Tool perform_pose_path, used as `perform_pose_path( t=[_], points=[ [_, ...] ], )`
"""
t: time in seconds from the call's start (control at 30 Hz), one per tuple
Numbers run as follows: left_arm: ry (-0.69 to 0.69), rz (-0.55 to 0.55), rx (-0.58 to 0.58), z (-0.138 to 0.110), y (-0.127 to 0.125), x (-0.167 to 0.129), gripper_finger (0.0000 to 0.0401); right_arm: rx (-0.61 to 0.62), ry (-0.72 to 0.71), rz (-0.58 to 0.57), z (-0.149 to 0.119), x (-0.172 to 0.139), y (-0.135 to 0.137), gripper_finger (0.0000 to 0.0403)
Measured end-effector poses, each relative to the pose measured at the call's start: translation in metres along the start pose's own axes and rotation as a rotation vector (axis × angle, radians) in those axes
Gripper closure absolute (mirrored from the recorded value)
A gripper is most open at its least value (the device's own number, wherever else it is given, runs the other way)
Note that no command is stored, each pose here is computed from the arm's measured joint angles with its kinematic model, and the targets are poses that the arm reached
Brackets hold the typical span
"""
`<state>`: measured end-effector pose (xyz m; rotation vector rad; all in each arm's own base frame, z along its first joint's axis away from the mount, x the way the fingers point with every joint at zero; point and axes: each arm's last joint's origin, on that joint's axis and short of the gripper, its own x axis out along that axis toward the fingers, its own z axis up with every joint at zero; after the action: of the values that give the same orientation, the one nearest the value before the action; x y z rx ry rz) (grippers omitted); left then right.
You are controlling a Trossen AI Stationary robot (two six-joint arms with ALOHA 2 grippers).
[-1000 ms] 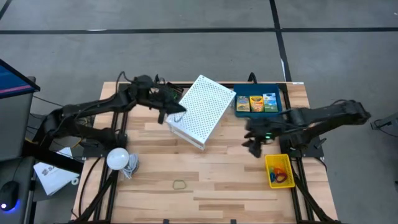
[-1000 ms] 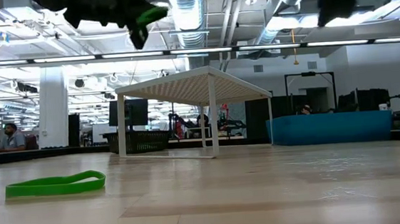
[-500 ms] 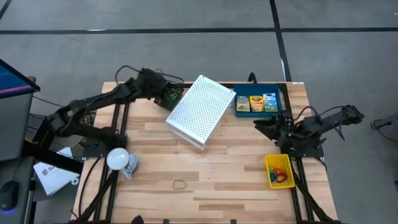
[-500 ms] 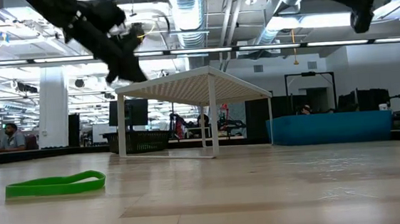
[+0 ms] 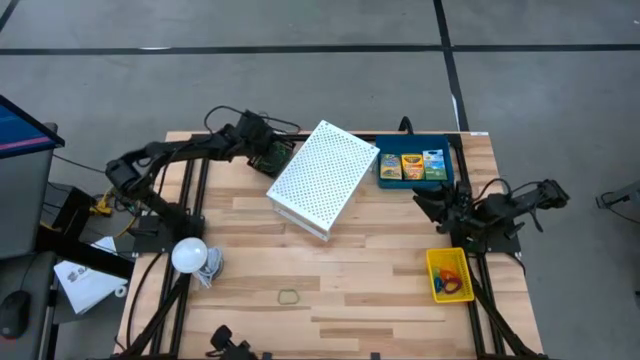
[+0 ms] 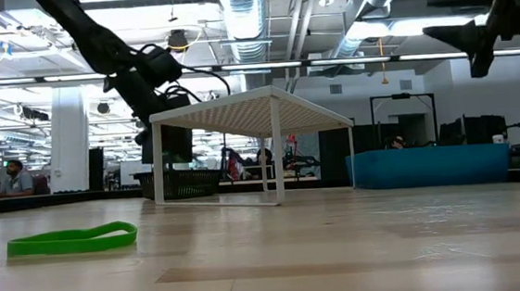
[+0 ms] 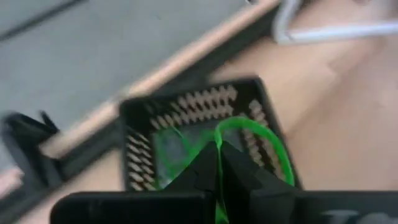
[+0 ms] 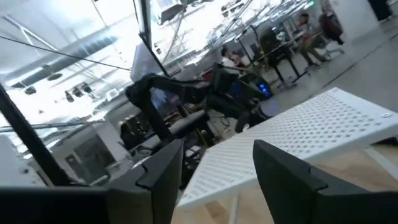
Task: Pick & Place Office Desk Supplies
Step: Put the green rubber band into the black bin
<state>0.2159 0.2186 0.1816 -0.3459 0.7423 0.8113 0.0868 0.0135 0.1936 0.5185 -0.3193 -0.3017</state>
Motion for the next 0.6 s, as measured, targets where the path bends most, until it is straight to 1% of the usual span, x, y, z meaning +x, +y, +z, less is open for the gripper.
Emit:
perform_pose_path(
  t=[0.1, 0.2, 0.3, 0.37, 0.47, 0.6],
  points=[
    [-0.007, 0.026, -0.014, 0.001, 0.009, 0.002, 0.0400, -0.017, 0.045, -0.033, -0.007, 0.001, -0.005, 0.0210],
    [-0.003, 0.039, -0.010, 0.001, 0.013, 0.002, 0.0399, -0.033, 0.057, -0.037, -0.008, 0.001, -0.006, 0.0210],
    [0.007, 0.042, -0.005, 0.000, 0.015, 0.002, 0.0387, -0.061, 0.062, -0.031, -0.009, 0.002, -0.007, 0.0210],
    [0.005, 0.041, -0.007, 0.000, 0.016, 0.002, 0.0372, -0.079, 0.081, -0.030, -0.010, 0.003, -0.009, 0.0210],
    [0.014, 0.027, -0.005, -0.001, 0.016, 0.002, 0.0340, -0.093, 0.121, 0.009, -0.013, 0.003, -0.009, 0.0210],
    [0.061, 0.012, 0.048, -0.005, 0.014, 0.001, 0.0297, -0.114, 0.190, 0.070, -0.017, 0.003, -0.011, 0.0210]
  ],
)
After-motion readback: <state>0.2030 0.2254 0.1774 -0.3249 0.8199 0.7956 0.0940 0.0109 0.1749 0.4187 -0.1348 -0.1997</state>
